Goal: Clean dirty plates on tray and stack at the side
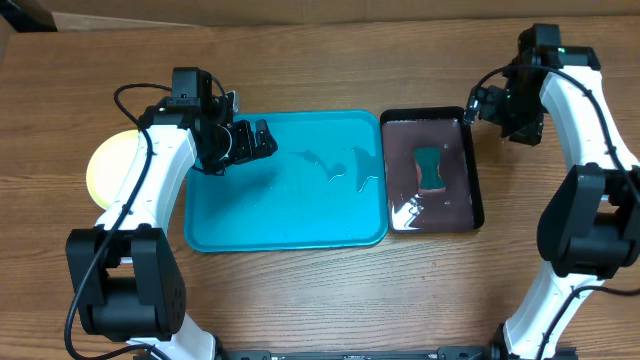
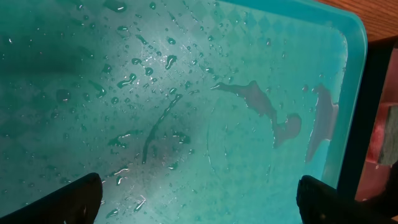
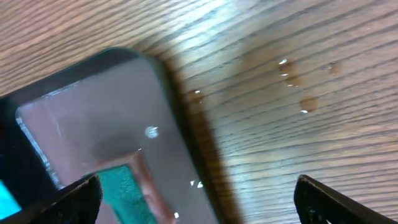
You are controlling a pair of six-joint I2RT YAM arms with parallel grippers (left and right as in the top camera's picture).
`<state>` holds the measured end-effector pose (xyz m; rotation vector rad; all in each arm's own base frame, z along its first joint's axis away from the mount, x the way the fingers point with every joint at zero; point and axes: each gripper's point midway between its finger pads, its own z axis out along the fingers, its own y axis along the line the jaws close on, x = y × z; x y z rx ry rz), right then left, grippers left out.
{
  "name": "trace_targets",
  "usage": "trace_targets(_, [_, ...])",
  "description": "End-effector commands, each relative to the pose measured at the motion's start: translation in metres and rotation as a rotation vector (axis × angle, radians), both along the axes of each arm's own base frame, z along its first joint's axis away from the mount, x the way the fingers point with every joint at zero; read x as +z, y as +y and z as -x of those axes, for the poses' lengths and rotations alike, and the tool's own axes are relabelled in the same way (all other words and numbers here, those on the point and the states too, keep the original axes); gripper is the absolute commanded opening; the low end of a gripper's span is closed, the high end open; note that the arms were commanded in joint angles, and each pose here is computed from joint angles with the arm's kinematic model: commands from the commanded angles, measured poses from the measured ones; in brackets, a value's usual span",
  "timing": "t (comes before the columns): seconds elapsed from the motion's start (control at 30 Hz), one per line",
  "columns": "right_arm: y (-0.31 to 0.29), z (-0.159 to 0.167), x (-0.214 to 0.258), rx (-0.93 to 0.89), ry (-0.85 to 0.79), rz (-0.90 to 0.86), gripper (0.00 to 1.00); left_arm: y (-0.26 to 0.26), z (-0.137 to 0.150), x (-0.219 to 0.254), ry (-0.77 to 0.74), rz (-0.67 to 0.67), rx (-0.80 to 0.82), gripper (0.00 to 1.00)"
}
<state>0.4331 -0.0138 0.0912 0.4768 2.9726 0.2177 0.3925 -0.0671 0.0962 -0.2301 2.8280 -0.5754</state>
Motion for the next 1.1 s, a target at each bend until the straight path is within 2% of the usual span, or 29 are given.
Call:
trace_targets(0.0, [0.028,0.0,0.071,0.062,-0.174,0.01,1.0,-0.003,0.002,-0.002,0.001,0.008,-0.027,1.0])
trace_targets(0.13, [0.058,0.012,0.126,0.13,-0.309,0.006,1.0,-0.003,0.002,-0.002,0.001,0.008,-0.027,1.0])
trace_targets(0.3, [0.096,0.043,0.195,0.227,-0.487,-0.016,1.0,-0.003,0.002,-0.002,0.001,0.008,-0.027,1.0])
trace_targets(0.53, [0.126,0.115,0.294,0.345,-0.776,-0.055,1.0,-0.003,0.002,-0.002,0.001,0.008,-0.027,1.0])
trace_targets(0.77, [0.094,0.189,0.371,0.321,-1.078,0.003,1.0,-0.003,0.001,-0.002,0.001,0.007,-0.027,1.0])
trace_targets(0.8, [0.088,0.21,0.385,0.348,-1.172,0.026,1.0,-0.003,0.002,-0.002,0.001,0.008,-0.027,1.0])
trace_targets(0.93, [0.074,0.243,0.397,0.343,-1.35,0.061,1.0,-0.003,0.002,-0.002,0.001,0.008,-0.027,1.0])
trace_targets(1.07, [0.062,0.262,0.387,0.288,-1.517,0.08,1.0,-0.003,0.002,-0.002,0.001,0.008,-0.027,1.0])
